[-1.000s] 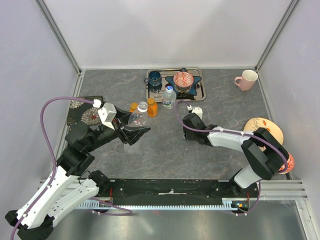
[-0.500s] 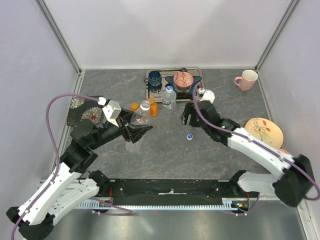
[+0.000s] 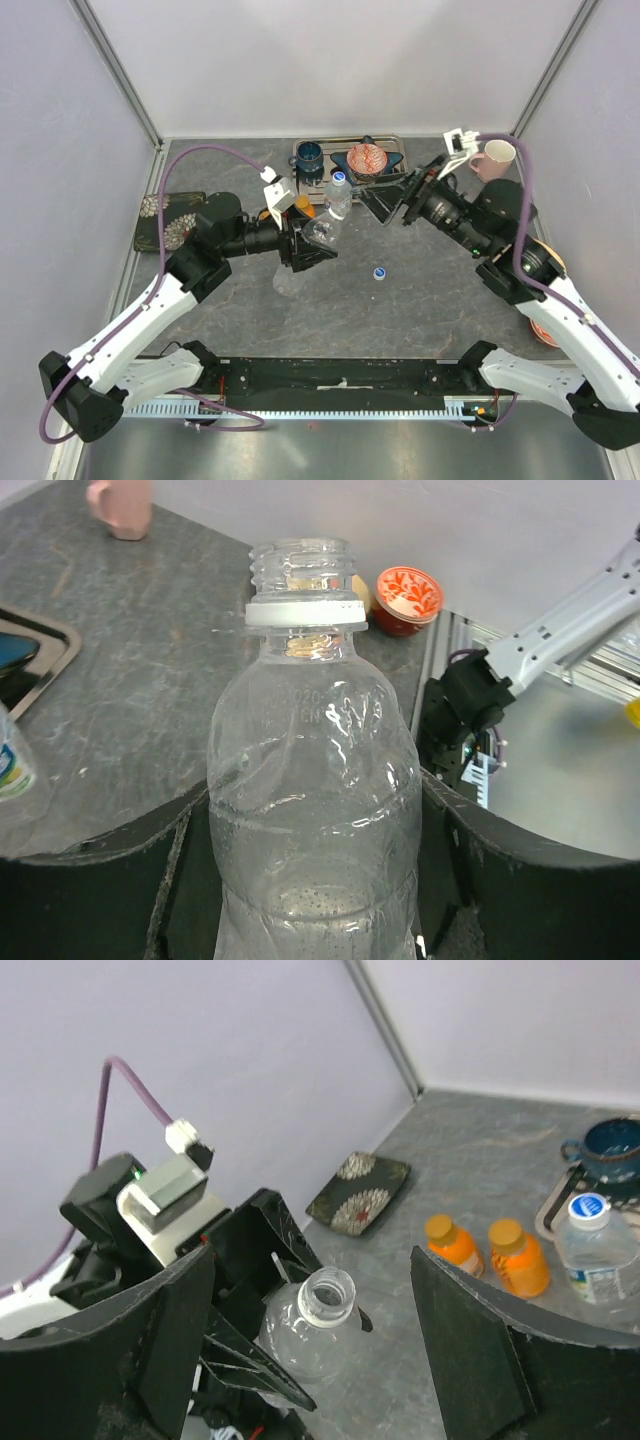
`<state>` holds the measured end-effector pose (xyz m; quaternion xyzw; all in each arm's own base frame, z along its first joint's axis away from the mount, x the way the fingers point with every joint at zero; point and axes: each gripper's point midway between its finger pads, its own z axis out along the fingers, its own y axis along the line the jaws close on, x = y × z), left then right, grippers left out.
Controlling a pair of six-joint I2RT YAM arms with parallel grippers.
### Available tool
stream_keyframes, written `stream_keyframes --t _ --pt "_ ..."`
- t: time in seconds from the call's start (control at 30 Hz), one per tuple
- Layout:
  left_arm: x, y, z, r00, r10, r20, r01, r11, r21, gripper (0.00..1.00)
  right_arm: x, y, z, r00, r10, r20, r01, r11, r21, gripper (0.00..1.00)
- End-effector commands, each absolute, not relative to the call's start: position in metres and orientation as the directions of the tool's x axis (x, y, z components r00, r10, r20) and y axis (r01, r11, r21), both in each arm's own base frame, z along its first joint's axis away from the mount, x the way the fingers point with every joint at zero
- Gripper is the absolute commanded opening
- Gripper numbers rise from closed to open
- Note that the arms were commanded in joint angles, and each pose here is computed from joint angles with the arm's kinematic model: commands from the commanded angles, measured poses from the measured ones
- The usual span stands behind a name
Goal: Unscrew the bottle caps
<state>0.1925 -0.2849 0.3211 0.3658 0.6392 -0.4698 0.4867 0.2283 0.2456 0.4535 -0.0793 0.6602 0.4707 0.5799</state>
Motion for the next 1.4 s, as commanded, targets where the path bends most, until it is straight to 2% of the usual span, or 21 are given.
stream_keyframes --t 0.0,0.27,0.6,0.8,0.97,1.07,1.1,1.17,1.2,1.23,1.27,1.37 --pt "0.172 -0.298 0.357 -0.209 -0.025 -0.978 0.969 0.128 -0.211 0.50 0.222 0.273 0.430 -0.419 0.351 -0.837 -0.692 0.473 0.545 0.85" --pt "0.178 -0.306 0.361 -0.204 -0.038 -0.978 0.970 0.130 -0.207 0.50 0.220 0.279 0.417 -0.441 0.321 -0.838 -0.704 0.456 0.544 0.84" --pt "0.186 -0.310 0.360 -0.199 -0.039 -0.979 0.967 0.154 -0.203 0.50 0.215 0.289 0.403 -0.472 0.273 -0.838 -0.718 0.433 0.545 0.72" --pt "0.186 -0.311 0.363 -0.190 -0.049 -0.981 0.969 0.154 -0.196 0.50 0.214 0.293 0.395 -0.489 0.253 -0.835 -0.715 0.432 0.550 0.56" --pt "0.188 -0.311 0.366 -0.182 -0.056 -0.982 0.969 0.158 -0.188 0.50 0.212 0.297 0.392 -0.502 0.236 -0.832 -0.721 0.417 0.554 0.47" --pt "0.189 -0.311 0.367 -0.182 -0.058 -0.982 0.968 0.163 -0.189 0.50 0.211 0.297 0.391 -0.504 0.233 -0.832 -0.721 0.416 0.554 0.36" --pt "0.189 -0.311 0.367 -0.179 -0.061 -0.982 0.968 0.165 -0.187 0.50 0.211 0.297 0.392 -0.503 0.234 -0.832 -0.721 0.417 0.553 0.27" --pt "0.193 -0.310 0.365 -0.190 -0.058 -0.980 0.961 0.192 -0.198 0.54 0.210 0.295 0.394 -0.498 0.238 -0.834 -0.723 0.417 0.551 0.17" --pt "0.195 -0.309 0.364 -0.194 -0.058 -0.979 0.957 0.207 -0.202 0.57 0.209 0.294 0.396 -0.493 0.242 -0.835 -0.724 0.417 0.549 0.05" --pt "0.200 -0.308 0.363 -0.198 -0.061 -0.978 0.949 0.238 -0.207 0.68 0.209 0.293 0.400 -0.486 0.247 -0.839 -0.728 0.418 0.544 0.00" --pt "0.201 -0.305 0.362 -0.204 -0.059 -0.977 0.943 0.255 -0.212 0.99 0.209 0.291 0.400 -0.483 0.246 -0.840 -0.725 0.426 0.541 0.00" --pt "0.208 -0.296 0.362 -0.209 -0.065 -0.976 0.916 0.335 -0.219 0.99 0.212 0.284 0.410 -0.452 0.259 -0.854 -0.721 0.458 0.521 0.00"
